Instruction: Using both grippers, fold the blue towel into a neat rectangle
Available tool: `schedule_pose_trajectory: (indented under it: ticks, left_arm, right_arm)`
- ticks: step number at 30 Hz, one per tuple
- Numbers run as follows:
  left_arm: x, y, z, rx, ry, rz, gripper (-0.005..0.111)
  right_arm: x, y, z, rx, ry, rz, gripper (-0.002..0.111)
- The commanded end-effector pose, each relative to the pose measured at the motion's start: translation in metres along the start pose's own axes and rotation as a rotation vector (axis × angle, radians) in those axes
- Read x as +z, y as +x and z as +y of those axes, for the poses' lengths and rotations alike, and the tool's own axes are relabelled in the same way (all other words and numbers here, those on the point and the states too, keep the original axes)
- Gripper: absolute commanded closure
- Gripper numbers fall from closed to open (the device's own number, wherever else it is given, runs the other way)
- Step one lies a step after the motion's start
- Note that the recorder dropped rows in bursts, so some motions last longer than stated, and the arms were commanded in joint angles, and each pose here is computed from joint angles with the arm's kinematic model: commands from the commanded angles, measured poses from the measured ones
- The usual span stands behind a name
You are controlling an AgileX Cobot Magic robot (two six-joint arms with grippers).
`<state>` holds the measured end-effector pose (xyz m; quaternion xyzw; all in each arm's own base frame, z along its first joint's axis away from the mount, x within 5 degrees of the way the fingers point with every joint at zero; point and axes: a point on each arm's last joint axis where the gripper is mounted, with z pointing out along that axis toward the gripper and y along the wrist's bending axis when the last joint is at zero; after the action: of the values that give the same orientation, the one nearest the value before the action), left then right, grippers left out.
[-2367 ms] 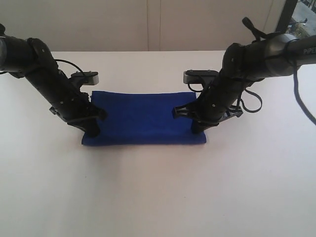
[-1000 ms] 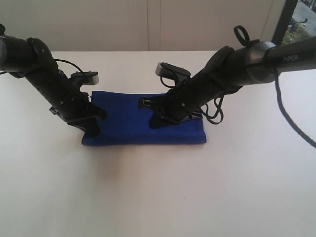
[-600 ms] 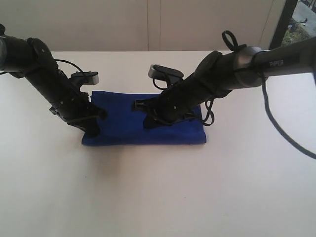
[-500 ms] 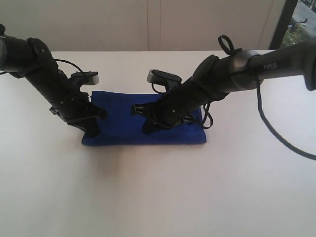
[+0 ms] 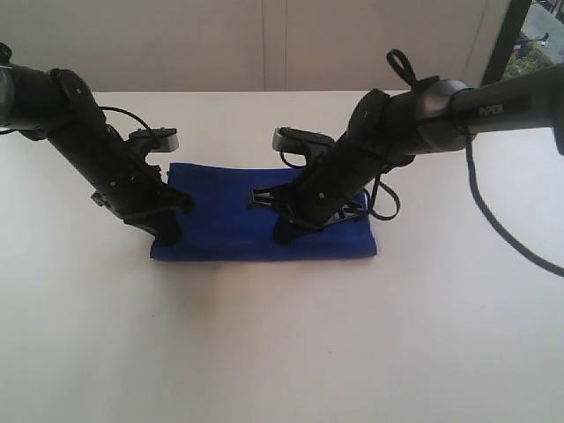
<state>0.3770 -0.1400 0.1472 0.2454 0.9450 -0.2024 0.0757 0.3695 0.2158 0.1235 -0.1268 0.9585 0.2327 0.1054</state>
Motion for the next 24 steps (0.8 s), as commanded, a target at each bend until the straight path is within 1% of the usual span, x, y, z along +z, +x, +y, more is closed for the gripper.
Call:
schedule_pose_trajectory:
  ticks: [1, 5, 11, 21, 24]
  left_arm:
    - [0.005, 0.004, 0.000, -0.004, 0.008, 0.034, 0.107]
    - [0.005, 0.004, 0.000, -0.002, 0.005, 0.032, 0.107]
    - [0.005, 0.004, 0.000, -0.002, 0.005, 0.032, 0.107]
    - [0.005, 0.004, 0.000, -0.002, 0.006, 0.033, 0.107]
    - [0.005, 0.004, 0.000, -0.002, 0.006, 0.033, 0.107]
  right_arm:
    - [-0.012, -0.001, -0.017, -0.010, 0.050, 0.018, 0.108]
    - [-0.018, -0.001, -0.025, -0.014, 0.090, 0.032, 0.108]
    - [-0.025, 0.001, -0.044, -0.006, 0.193, 0.080, 0.108]
    - [-0.049, -0.003, -0.065, -0.002, 0.240, 0.070, 0.108]
    - [-0.055, -0.002, -0.075, 0.002, 0.262, 0.096, 0.108]
